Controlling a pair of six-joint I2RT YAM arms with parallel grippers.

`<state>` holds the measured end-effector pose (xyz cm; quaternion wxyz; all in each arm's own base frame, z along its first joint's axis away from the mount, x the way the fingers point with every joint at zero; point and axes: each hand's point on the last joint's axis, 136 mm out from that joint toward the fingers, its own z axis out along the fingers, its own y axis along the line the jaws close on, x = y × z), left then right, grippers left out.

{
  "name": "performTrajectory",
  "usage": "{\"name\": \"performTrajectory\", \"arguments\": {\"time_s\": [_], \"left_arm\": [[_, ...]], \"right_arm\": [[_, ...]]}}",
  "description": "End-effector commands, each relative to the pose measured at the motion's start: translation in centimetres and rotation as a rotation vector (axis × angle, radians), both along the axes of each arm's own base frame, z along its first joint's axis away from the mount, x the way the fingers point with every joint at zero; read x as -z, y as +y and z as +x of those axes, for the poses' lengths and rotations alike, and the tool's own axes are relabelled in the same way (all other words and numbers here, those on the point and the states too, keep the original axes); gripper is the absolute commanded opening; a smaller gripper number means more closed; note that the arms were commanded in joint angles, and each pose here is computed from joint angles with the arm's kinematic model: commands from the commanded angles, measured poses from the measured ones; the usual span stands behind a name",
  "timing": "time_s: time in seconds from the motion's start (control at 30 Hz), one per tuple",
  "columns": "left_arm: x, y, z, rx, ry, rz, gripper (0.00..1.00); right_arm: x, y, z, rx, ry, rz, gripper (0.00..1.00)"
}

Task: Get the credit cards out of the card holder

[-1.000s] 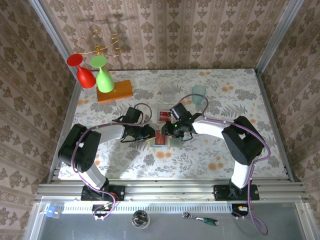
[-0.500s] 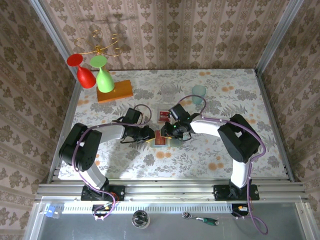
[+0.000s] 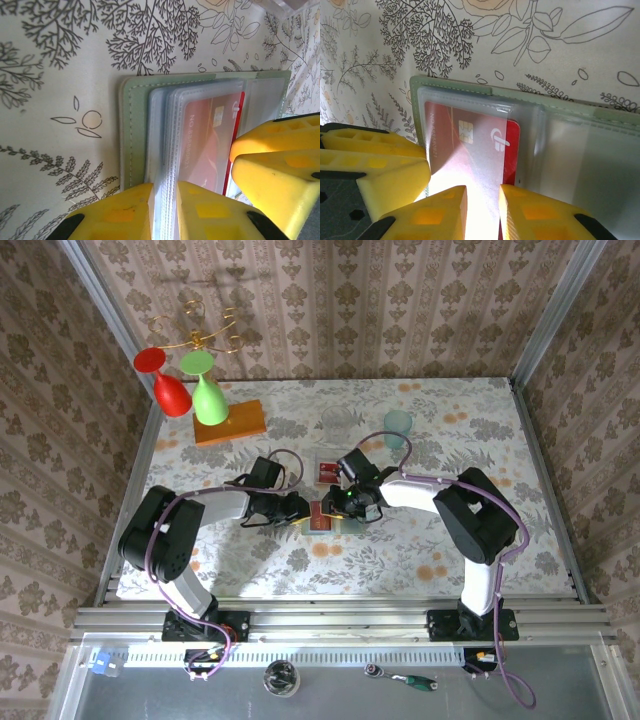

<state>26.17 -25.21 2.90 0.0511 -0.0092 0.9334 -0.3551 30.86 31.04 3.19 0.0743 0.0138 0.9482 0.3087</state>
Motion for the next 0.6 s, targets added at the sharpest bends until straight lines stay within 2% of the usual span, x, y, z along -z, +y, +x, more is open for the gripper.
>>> {"name": "performTrajectory", "arguments": {"time_s": [0.0,0.33,0.57], "left_arm": [[1.3,0.7,-0.9,0.003,0.042,0.027,0.21],[0.9,0.6,-0.7,0.002,0.035,0.021,0.21],[-0.7,0.4,-0.1,-0.002,-0.002,0.003,0.21]], "right_arm": [[-0.2,-0.9,0.0,0.025,-0.006,-0.057,0.26],[-1.3,-1.4,0.2,0.019,-0.046,-0.076,0.26],[-1.9,-1.4,0.1,0.013,-0.054,-0.071,0.26]]}}
